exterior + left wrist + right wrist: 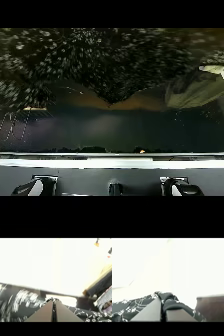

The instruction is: Fold the clothes and pants, and hang the long-sleeved shirts on hangers.

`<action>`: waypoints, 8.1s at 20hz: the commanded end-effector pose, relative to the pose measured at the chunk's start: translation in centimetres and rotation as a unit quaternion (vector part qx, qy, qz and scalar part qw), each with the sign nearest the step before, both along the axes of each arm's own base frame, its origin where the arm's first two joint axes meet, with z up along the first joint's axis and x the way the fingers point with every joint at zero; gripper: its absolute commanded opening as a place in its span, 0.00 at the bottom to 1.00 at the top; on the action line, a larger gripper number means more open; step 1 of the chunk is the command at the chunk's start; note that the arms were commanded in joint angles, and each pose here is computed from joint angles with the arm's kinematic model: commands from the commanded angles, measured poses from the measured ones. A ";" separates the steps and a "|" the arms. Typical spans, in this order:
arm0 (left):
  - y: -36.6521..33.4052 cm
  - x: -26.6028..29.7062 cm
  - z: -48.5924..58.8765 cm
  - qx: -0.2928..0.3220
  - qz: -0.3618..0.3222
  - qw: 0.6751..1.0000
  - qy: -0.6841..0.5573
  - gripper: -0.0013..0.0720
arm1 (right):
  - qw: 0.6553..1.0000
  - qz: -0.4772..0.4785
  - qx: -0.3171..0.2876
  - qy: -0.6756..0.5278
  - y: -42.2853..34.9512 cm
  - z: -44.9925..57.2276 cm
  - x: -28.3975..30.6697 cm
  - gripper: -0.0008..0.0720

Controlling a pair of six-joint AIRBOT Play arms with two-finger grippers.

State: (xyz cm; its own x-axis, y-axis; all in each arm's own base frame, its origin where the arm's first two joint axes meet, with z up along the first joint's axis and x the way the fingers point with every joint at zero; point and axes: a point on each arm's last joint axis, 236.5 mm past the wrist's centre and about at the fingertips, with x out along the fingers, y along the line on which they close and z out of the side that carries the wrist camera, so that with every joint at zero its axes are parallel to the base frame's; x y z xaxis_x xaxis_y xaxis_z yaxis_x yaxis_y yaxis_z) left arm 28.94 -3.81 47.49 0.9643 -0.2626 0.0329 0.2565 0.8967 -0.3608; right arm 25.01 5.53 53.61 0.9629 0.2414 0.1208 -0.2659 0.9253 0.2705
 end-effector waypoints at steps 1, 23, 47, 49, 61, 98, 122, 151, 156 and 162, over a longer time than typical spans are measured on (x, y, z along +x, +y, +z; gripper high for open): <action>-1.9 -4.9 3.0 0.001 -0.001 0.999 -0.050 0.04 | 0.997 -0.037 0.008 -0.065 -1.2 3.0 -7.3 0.05; -13.7 30.6 -43.0 -0.074 -0.099 0.919 0.376 0.04 | 0.840 0.005 0.069 0.539 -1.5 -39.5 26.3 0.05; -17.3 2.5 -55.2 -0.114 -0.162 0.747 0.634 0.95 | 0.785 0.065 0.046 0.615 0.4 -42.5 22.9 0.05; -19.0 1.8 -55.9 -0.105 -0.173 0.742 0.639 0.95 | 0.785 0.066 0.047 0.615 0.4 -42.5 22.9 0.05; -22.0 1.3 -56.5 -0.117 -0.191 0.732 0.644 0.04 | 0.774 0.096 0.111 0.616 2.9 -41.2 22.8 0.05; -0.8 9.0 5.5 0.007 0.033 0.997 -0.072 0.04 | 0.978 0.012 0.208 0.031 -5.4 -1.1 11.8 0.05; -3.9 27.3 -34.3 -0.061 -0.017 0.895 0.442 1.00 | 0.863 0.107 0.131 0.477 -2.7 -37.9 28.8 0.93; -17.4 -4.3 -52.7 -0.083 -0.125 0.740 0.655 1.00 | 0.644 -0.026 0.222 0.732 0.9 -62.0 0.5 0.92; -17.5 -4.4 -53.1 -0.086 -0.125 0.734 0.662 1.00 | 0.660 0.011 0.248 0.709 2.3 -62.3 2.6 0.92; -17.6 -3.7 -53.0 -0.093 -0.122 0.743 0.652 1.00 | 0.663 0.008 0.227 0.714 1.8 -62.7 2.2 0.80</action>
State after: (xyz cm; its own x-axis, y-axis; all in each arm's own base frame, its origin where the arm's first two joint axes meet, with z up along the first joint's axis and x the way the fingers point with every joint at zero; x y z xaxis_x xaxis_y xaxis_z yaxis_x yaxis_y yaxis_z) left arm 24.71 -21.39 -5.53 0.1119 -0.5415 -0.8332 -0.2755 0.7887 -0.5496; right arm 26.93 7.74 -8.77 0.1624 0.5210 -0.8380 0.5589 0.6513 0.5133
